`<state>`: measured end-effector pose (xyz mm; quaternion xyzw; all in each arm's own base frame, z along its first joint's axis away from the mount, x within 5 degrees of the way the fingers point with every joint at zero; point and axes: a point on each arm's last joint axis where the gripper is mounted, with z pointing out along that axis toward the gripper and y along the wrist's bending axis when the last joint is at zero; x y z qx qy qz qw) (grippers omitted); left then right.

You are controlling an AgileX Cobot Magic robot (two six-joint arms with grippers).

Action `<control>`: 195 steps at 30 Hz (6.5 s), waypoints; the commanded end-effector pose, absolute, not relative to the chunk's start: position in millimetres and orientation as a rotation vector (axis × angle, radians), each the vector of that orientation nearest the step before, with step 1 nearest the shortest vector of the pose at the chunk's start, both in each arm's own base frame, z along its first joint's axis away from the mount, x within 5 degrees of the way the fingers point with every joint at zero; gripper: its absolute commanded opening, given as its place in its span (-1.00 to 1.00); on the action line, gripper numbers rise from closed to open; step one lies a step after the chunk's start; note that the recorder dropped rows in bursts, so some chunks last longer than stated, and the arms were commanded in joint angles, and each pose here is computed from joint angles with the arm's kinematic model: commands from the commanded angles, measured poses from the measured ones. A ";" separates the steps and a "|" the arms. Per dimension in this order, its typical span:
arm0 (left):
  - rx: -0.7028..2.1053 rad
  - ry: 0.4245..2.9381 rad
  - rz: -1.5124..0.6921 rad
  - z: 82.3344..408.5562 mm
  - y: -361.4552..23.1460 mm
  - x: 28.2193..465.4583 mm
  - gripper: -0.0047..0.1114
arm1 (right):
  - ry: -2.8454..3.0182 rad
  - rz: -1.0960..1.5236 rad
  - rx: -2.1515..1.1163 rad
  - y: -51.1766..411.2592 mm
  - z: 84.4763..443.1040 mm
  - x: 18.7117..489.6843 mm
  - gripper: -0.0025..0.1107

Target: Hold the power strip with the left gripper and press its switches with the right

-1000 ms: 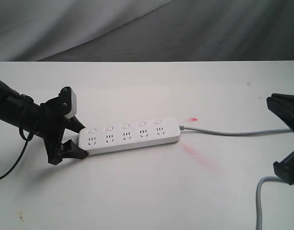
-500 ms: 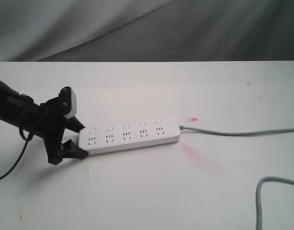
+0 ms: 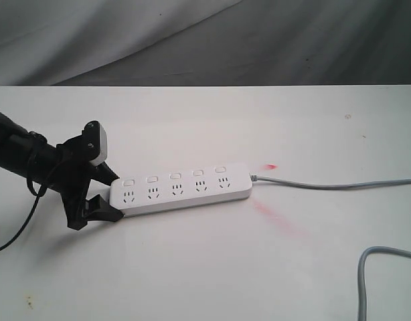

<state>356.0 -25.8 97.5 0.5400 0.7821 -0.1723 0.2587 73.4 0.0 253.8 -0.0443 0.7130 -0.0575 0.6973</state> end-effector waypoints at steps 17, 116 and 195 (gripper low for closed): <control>1.451 2.118 -0.462 100.2 -26.5 357.6 0.01 | 1.684 -0.185 -0.026 -8.0 200.8 74.0 -0.96; 0.480 1.591 -0.247 445.6 -45.9 -2.7 -0.87 | 1.583 -0.192 -0.024 -7.2 207.9 65.9 -0.96; 0.131 1.662 0.027 197.5 -6.2 58.3 -0.89 | 1.583 -0.192 -0.024 -7.2 207.9 65.9 -0.96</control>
